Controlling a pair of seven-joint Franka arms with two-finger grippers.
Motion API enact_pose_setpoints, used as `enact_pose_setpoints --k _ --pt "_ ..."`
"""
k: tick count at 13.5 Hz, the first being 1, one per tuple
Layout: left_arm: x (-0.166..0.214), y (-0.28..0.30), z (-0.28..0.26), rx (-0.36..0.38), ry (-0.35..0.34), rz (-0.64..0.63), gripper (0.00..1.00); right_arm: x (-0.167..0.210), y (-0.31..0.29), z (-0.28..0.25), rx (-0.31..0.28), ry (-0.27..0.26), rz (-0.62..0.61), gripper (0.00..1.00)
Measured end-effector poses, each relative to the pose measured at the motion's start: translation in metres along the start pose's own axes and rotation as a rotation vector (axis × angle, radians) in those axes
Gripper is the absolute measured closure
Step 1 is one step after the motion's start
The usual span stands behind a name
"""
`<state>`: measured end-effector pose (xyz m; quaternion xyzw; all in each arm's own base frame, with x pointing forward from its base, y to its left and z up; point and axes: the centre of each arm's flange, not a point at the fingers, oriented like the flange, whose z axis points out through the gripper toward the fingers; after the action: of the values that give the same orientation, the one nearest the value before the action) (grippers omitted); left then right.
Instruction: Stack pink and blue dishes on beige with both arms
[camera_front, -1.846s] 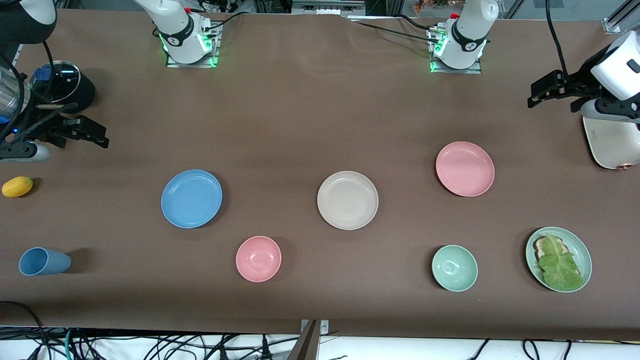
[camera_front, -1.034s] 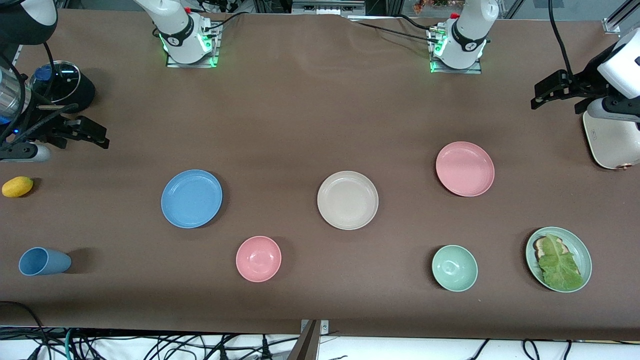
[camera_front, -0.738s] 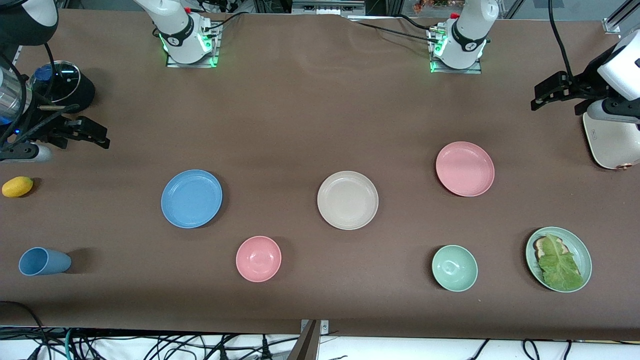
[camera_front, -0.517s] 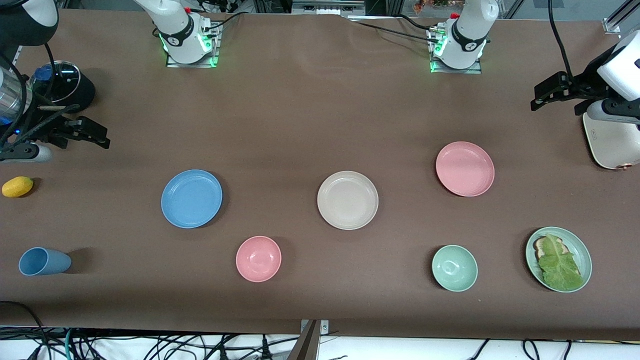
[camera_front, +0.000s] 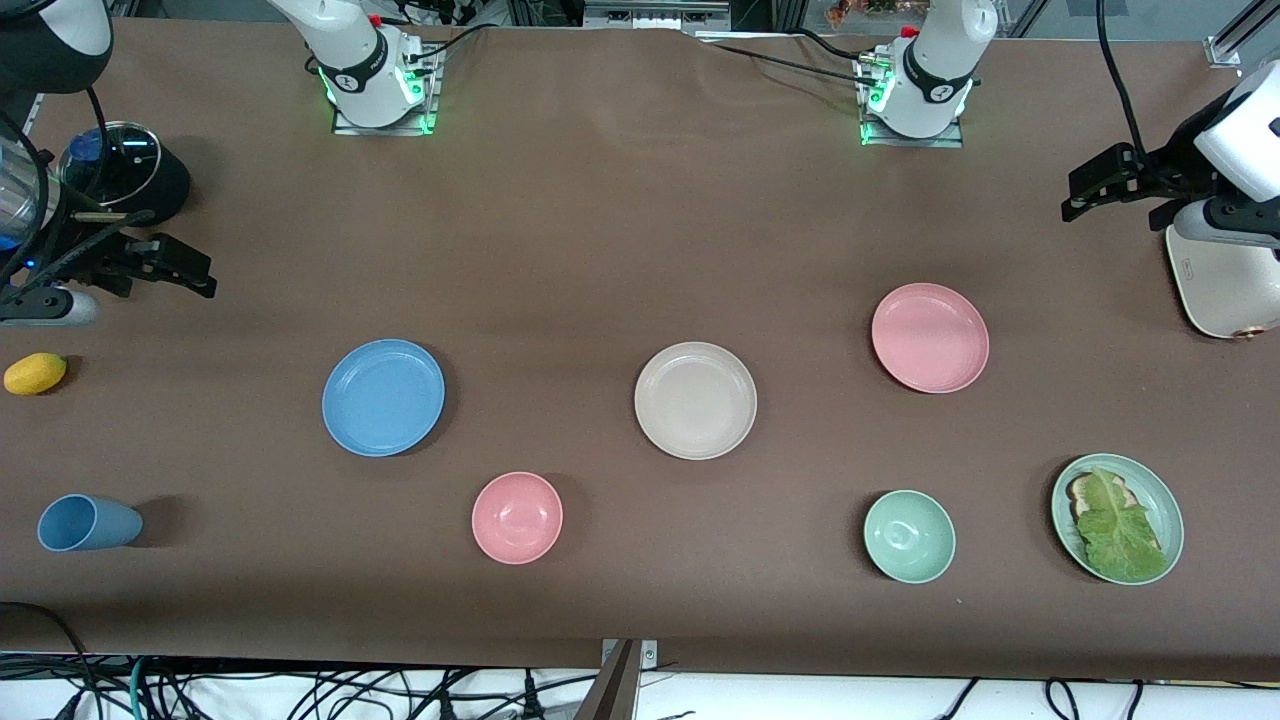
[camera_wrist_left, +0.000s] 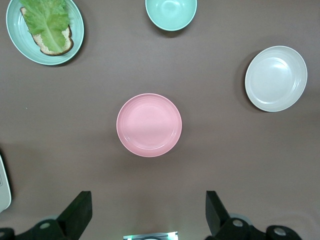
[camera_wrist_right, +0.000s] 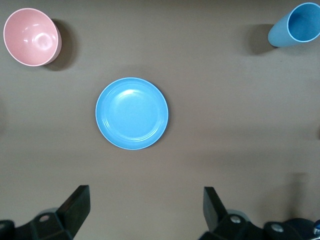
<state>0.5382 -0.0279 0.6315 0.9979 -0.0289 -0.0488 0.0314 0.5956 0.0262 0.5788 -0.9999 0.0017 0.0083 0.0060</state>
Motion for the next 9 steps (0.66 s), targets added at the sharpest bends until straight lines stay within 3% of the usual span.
enact_pose_setpoints --k 6,9 --pt "0.002 0.0 0.002 0.0 -0.004 0.0 0.0 0.0 0.0 0.0 0.0 0.0 0.001 0.0" --pt "0.019 -0.004 0.03 -0.004 -0.057 -0.004 0.0 0.0 0.001 0.001 0.0 -0.001 0.001 0.0"
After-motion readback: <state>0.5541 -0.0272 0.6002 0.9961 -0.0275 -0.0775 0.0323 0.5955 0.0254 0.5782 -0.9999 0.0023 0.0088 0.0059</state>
